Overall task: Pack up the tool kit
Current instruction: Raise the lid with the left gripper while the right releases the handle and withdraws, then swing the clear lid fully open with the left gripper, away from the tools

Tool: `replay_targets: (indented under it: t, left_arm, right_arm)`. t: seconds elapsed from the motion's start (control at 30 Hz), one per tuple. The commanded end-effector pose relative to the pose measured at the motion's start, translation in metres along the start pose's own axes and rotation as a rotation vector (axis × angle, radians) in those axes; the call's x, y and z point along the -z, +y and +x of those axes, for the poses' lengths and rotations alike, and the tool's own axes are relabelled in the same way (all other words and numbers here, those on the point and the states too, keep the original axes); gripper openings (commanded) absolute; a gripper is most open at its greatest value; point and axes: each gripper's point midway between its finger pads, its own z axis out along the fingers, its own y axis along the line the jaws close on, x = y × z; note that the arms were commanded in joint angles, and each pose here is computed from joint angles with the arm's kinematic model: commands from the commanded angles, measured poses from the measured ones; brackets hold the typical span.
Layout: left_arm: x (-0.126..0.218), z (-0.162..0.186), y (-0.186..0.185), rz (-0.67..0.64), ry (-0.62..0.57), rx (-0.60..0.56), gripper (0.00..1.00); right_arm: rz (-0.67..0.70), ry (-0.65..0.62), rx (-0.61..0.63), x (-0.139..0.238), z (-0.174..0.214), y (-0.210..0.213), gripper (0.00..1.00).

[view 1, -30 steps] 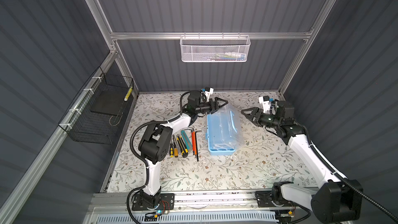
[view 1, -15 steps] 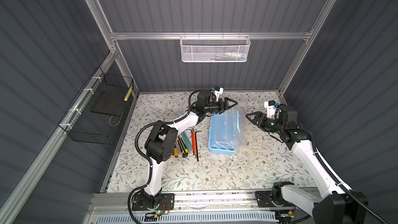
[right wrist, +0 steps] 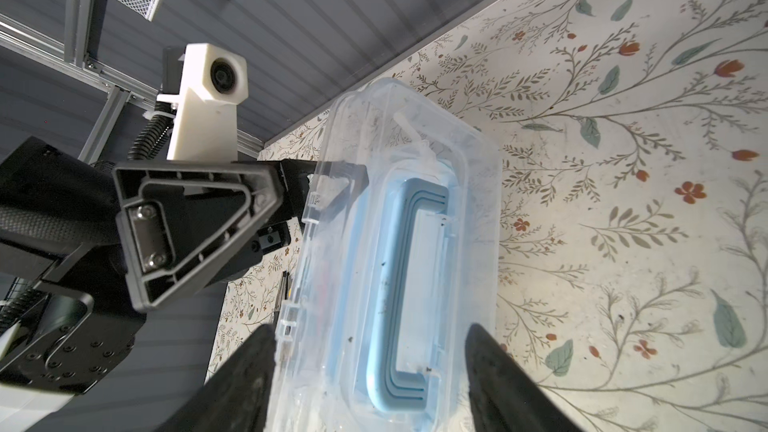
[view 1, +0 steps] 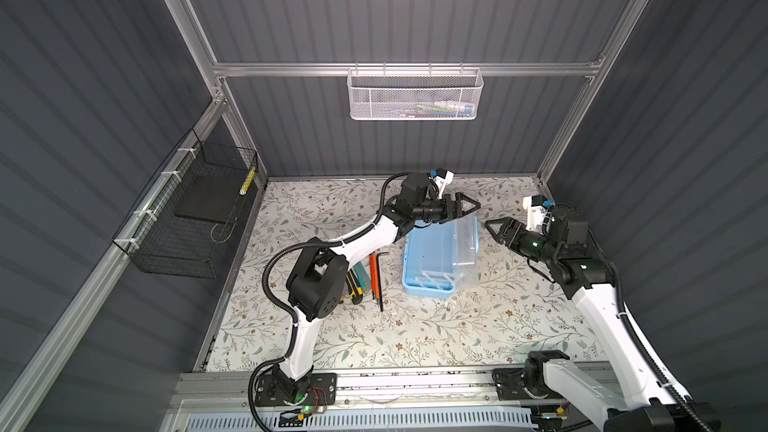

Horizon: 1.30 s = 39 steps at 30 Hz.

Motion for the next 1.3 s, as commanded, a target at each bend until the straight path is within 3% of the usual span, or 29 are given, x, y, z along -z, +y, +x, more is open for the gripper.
replay_targets:
  t: [0.0,0.47,0.87,1.07,1.27]
  left_arm:
    - [-0.009,0.004,-0.002,-0.021,0.012,-0.026,0.92]
    - [-0.022,0.004,-0.012,-0.032,0.044,-0.080,0.98]
    - [-0.042,0.032,-0.003,0.012,0.133,-0.053,1.00]
    - [-0.028,0.029,-0.003,-0.020,0.127,-0.104,1.00]
    - [0.010,0.005,0.001,-0.044,0.037,-0.101,1.00]
  right_arm:
    - [0.025,-0.012,0.018,0.007,0.004,-0.007,0.73]
    - [0.049,-0.046,0.028,0.019,0.005,-0.010,0.76]
    - [0.041,-0.034,0.006,0.016,0.006,-0.010,0.76]
    - [0.027,-0.047,0.004,0.021,0.003,-0.003,0.76]
    - [0.046,-0.020,0.000,0.020,0.007,-0.006,0.76]
